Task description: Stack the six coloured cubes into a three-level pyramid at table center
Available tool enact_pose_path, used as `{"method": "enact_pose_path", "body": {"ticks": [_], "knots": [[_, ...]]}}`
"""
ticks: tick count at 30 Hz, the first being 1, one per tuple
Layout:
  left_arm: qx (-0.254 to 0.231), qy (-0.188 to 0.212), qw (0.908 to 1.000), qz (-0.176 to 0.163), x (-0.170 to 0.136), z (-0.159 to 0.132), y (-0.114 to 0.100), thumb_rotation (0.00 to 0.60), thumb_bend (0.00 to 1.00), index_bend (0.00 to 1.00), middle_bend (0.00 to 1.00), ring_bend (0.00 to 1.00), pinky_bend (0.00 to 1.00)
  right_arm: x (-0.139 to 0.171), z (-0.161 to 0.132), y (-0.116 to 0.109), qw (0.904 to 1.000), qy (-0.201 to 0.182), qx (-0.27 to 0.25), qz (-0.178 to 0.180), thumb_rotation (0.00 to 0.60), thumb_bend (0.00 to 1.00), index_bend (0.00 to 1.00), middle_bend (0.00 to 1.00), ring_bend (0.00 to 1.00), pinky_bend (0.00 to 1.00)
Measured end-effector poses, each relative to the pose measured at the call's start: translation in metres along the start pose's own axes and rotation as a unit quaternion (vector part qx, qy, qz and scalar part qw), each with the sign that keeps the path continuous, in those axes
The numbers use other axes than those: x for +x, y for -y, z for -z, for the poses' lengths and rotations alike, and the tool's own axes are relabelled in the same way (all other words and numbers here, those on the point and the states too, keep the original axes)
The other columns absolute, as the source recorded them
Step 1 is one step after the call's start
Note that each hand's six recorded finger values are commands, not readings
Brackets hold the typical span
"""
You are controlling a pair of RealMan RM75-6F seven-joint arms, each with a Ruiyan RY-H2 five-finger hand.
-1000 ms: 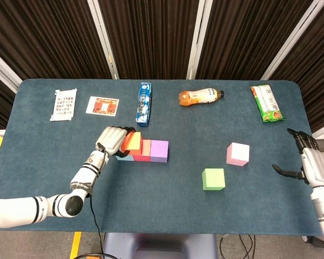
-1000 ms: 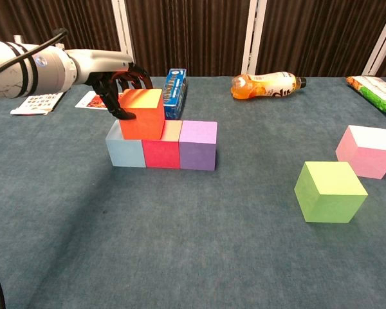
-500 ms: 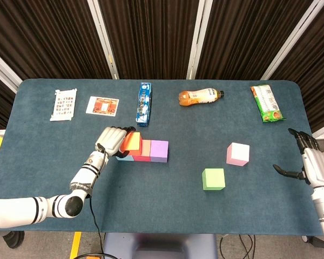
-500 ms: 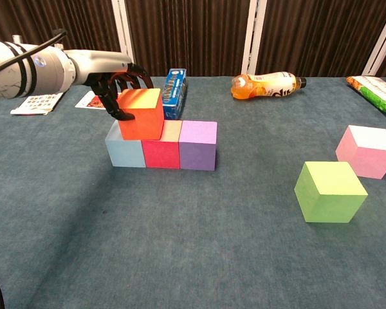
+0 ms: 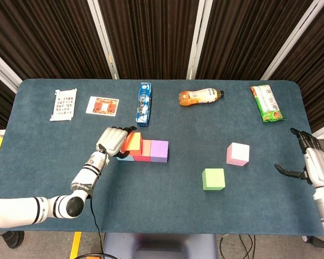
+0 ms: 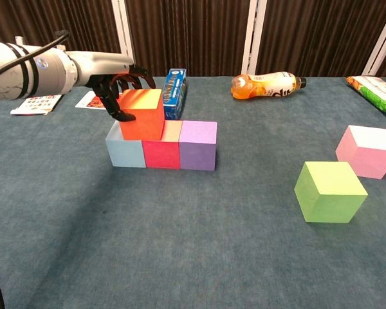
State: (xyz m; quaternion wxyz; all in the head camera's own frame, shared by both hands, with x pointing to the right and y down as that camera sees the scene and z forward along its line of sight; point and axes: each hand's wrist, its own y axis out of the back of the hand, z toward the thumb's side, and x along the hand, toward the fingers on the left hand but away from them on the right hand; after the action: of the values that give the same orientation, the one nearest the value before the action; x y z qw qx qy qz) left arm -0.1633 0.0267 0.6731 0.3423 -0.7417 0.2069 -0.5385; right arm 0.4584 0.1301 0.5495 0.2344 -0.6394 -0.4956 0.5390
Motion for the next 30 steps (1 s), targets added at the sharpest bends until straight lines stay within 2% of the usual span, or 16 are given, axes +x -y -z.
{"method": "enact_pose_path", "body": {"ticks": [16,24,30], "knots": [[0.009,0.002,1.0,0.0,-0.001,-0.0052,0.0005,0.6,0.36,0.1,0.15,0.17,0.26,-0.0001,0.0028,-0.0005,1.0,0.002,-0.005,0.001,0.6,0.3,0.16,0.2,0.06,0.08],[0.02,0.002,0.9998,0.001,-0.0031,-0.007,0.0019,0.6,0.36,0.09,0.13,0.15,0.25,-0.0004,0.0028,-0.0013,1.0,0.002,-0.007,0.002,0.6,0.29,0.16,0.2,0.06,0.08],[0.025,0.004,0.9997,0.006,-0.0055,-0.0089,0.0034,0.6,0.35,0.04,0.06,0.06,0.22,-0.0001,0.0041,-0.0013,1.0,0.003,-0.007,0.001,0.6,0.29,0.16,0.2,0.06,0.08]]}}
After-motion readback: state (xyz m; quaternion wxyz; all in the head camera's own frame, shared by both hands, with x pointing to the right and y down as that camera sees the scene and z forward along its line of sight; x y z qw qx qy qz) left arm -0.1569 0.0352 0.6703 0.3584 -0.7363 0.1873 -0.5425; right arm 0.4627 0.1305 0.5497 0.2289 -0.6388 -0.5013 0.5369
